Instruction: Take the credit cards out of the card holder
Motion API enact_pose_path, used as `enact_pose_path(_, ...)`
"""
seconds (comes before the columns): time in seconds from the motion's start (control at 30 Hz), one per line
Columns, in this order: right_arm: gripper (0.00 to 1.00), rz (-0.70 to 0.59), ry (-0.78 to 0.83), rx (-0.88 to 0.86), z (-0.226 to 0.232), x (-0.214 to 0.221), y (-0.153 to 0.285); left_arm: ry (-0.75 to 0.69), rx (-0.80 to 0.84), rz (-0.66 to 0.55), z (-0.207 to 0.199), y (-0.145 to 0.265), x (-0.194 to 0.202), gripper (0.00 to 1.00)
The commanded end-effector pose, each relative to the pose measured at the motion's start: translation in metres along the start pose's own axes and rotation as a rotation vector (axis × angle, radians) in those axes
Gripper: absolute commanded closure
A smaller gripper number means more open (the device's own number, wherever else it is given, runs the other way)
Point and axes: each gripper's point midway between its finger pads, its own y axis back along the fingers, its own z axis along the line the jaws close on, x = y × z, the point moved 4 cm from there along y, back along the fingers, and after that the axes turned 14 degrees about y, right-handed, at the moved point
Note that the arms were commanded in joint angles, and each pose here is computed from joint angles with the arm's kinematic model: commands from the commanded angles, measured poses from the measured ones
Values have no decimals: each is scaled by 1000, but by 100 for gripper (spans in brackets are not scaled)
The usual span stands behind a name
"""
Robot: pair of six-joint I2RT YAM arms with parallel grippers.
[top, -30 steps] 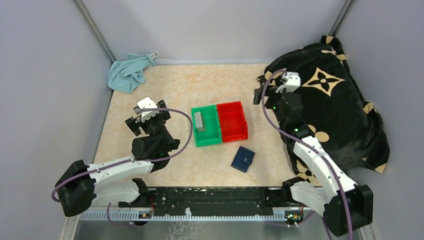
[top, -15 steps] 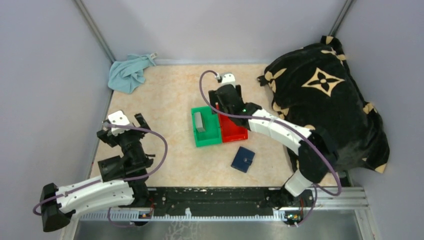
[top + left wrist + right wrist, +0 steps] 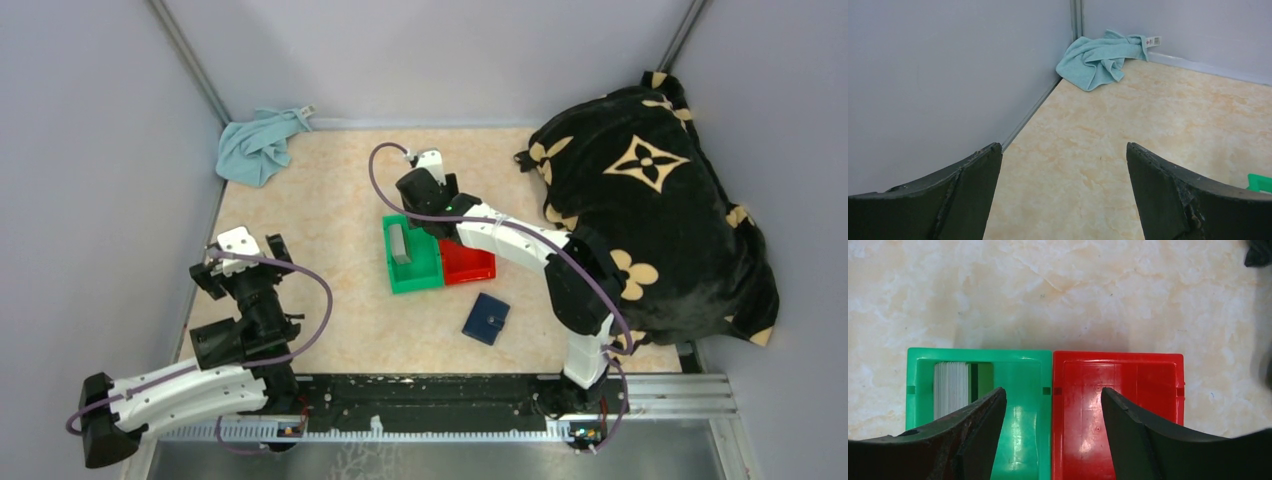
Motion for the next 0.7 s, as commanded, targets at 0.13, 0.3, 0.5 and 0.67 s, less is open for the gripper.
enact_pose_path(0.13, 38, -38, -53, 5, 6, -19, 2, 240, -2, 41, 11, 2, 2, 1)
enact_pose_path(0.3, 39, -15, -56, -9, 10, -12, -7, 242, 2, 42, 12, 3, 2, 1)
enact_pose_path(0.5, 38, 7, -73, -23, 12, -4, -17, 245, 6, 43, 14, 3, 2, 1)
enact_pose_path(0.67, 38, 31, -94, -31, 10, 4, -26, 244, 9, 44, 13, 3, 3, 1)
